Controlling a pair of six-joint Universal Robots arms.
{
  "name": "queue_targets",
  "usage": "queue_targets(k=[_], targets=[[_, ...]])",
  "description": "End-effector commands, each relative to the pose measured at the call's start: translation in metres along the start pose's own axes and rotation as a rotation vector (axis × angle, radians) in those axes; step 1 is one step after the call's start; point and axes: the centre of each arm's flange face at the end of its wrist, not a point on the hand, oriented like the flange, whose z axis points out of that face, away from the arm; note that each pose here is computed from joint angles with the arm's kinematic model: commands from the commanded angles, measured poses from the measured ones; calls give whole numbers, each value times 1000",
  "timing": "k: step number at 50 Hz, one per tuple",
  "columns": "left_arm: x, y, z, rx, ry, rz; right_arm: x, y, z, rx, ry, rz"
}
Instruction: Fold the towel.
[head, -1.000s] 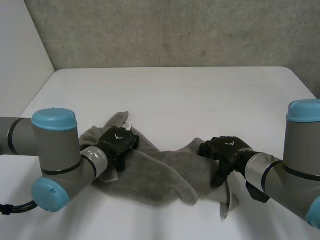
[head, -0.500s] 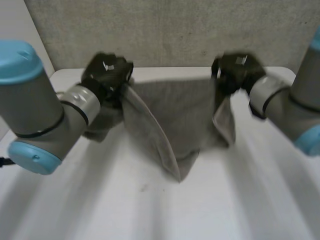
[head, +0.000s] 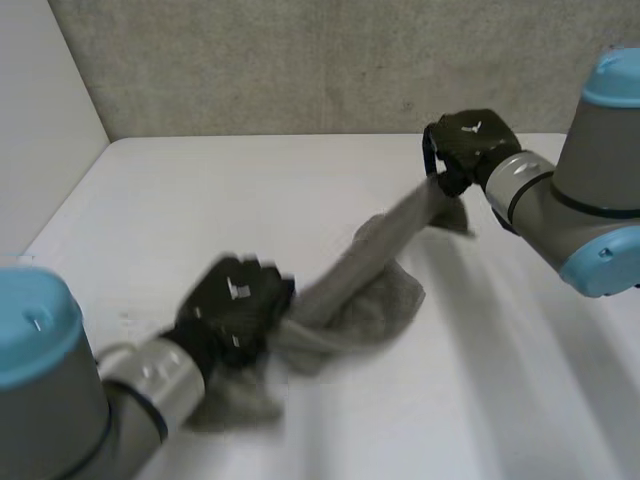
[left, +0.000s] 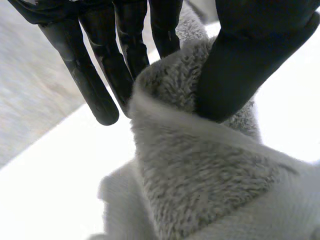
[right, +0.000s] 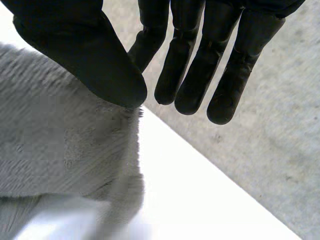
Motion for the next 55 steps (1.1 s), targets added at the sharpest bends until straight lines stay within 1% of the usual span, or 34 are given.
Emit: queue_targets(k=[1, 5, 7, 11, 13, 14, 16, 17, 19, 22, 29, 33, 36, 40, 41, 43, 44, 46, 55], targets=[[44, 16, -28, -38, 143, 27, -13, 25, -13, -118, -55, -61], [48, 7, -33, -6, 154, 37, -19, 37, -25, -181, -84, -108], [41, -9, -34, 56, 128, 37, -25, 48, -36, -227, -113, -127], [30, -21, -28, 97, 87, 28, -30, 54, -49, -254, -138, -122], [1, -30, -15, 109, -5, 10, -32, 56, -57, -267, -140, -115], [1, -30, -15, 109, -5, 10, -32, 57, -57, -267, -140, -115], [-27, -33, -4, 109, -90, -6, -31, 60, -61, -283, -139, -109], [-27, -33, -4, 109, -90, -6, -31, 60, -61, -283, -139, -109], [-43, -36, 5, 116, -130, -13, -31, 62, -64, -292, -136, -105], [-48, -37, 11, 115, -134, -17, -31, 63, -65, -295, -137, -103], [-56, -23, 41, 66, -106, -35, -30, 70, -71, -320, -133, -74], [-55, -14, 49, 28, -87, -43, -27, 79, -75, -351, -134, -59], [-52, -5, 59, -7, -55, -52, -30, 85, -78, -366, -162, -44], [-48, 3, 75, -46, 11, -65, -32, 95, -85, -397, -191, -21], [-48, 3, 75, -46, 11, -65, -32, 95, -85, -397, -191, -21], [-43, 7, 83, -72, 81, -77, -35, 101, -89, -412, -201, -15], [-43, 7, 84, -73, 81, -77, -35, 101, -89, -412, -201, -15], [-40, 10, 91, -96, 134, -86, -37, 106, -91, -417, -201, -13], [-40, 17, 104, -129, 151, -96, -33, 109, -91, -416, -187, -8]])
